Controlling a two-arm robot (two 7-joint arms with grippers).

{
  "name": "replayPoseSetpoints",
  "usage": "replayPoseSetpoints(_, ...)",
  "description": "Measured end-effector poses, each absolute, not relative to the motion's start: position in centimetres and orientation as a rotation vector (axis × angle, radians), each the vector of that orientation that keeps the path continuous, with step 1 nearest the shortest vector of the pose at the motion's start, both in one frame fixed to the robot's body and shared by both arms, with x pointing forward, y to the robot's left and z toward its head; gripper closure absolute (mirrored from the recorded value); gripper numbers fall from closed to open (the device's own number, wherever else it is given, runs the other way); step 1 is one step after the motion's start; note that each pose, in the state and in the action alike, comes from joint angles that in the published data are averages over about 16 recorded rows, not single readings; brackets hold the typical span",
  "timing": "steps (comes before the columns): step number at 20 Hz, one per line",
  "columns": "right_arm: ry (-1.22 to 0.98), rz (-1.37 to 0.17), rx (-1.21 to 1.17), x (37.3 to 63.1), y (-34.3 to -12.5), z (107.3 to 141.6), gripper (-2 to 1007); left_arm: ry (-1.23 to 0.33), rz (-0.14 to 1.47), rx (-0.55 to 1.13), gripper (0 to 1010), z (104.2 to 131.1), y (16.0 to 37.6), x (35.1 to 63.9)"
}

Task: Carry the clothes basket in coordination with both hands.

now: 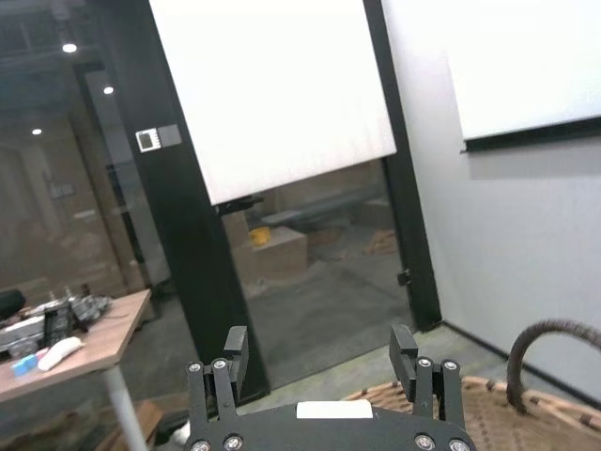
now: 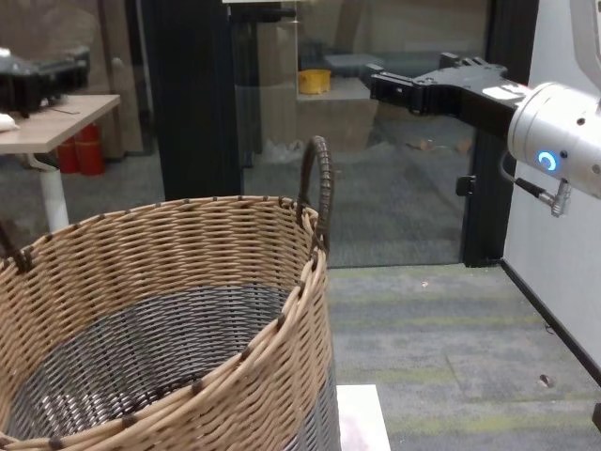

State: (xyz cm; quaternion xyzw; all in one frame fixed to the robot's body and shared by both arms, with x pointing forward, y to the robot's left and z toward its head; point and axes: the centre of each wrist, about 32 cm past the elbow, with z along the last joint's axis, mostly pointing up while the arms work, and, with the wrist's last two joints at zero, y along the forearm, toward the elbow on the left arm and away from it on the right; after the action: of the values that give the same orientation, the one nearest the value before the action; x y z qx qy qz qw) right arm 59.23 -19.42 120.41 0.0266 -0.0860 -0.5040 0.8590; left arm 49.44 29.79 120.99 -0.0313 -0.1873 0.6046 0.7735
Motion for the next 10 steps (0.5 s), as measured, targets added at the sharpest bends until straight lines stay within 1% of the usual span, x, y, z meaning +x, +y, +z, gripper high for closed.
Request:
replayPoseSetpoints(5,-0.195,-1.086,0.060,58.99,-19.56,120.81,5,-0.434,1.246,-0.107,10,121.70,29.95,50.06)
replayPoseSetpoints(10,-0.209,-1.101,0.066,58.74,-19.66,121.17,5,-0.444,1.211,-0.144,10,121.84,30.12,50.52)
